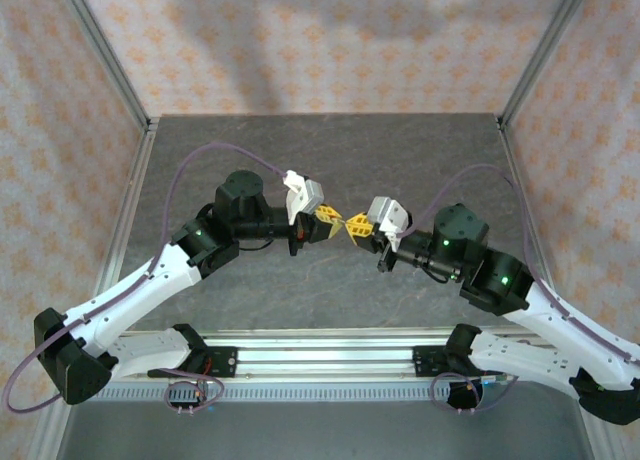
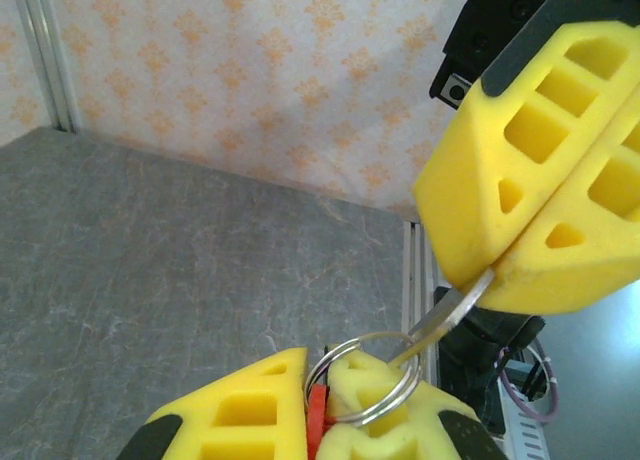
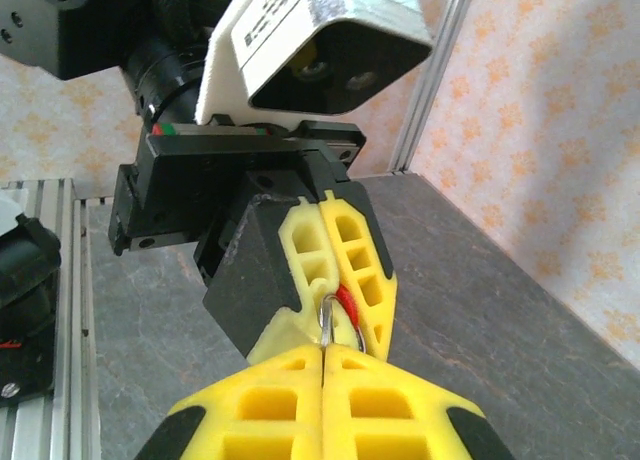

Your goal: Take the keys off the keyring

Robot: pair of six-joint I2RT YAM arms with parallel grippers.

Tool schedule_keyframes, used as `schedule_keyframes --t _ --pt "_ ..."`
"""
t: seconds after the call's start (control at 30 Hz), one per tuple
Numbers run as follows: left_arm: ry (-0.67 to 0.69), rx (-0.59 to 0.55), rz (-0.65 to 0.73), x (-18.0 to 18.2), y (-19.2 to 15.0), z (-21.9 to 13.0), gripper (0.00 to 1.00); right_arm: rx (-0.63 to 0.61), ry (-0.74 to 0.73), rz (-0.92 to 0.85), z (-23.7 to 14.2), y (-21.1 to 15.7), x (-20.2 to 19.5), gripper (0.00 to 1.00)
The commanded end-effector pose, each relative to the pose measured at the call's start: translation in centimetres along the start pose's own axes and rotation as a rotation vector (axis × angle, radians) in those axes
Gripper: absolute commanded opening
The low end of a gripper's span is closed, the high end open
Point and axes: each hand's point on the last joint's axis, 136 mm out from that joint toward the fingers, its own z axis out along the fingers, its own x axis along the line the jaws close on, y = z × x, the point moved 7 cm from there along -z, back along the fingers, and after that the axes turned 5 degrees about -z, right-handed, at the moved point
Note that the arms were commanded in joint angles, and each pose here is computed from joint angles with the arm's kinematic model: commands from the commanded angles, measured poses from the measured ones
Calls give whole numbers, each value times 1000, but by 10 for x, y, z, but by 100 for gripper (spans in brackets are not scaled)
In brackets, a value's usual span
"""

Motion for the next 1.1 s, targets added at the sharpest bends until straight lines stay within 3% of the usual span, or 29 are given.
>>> schedule_keyframes --t 0.0,0.07,0.17,0.3,0.8,1.07 --pt "181 -117 30 21 11 -14 2 -72 54 100 -11 19 7 0" --pt "195 -155 30 21 5 -17 20 -61 28 156 -11 26 2 0" --pt "213 -209 32 21 -4 -23 38 -26 24 236 -6 31 -3 0" --pt "226 -291 44 18 -12 -30 54 28 21 334 5 34 -9 0" --pt "214 -451 152 -9 -24 -38 69 32 96 521 18 42 -17 0" --pt "220 -467 208 -11 -12 -37 70 -5 155 568 20 46 -13 0"
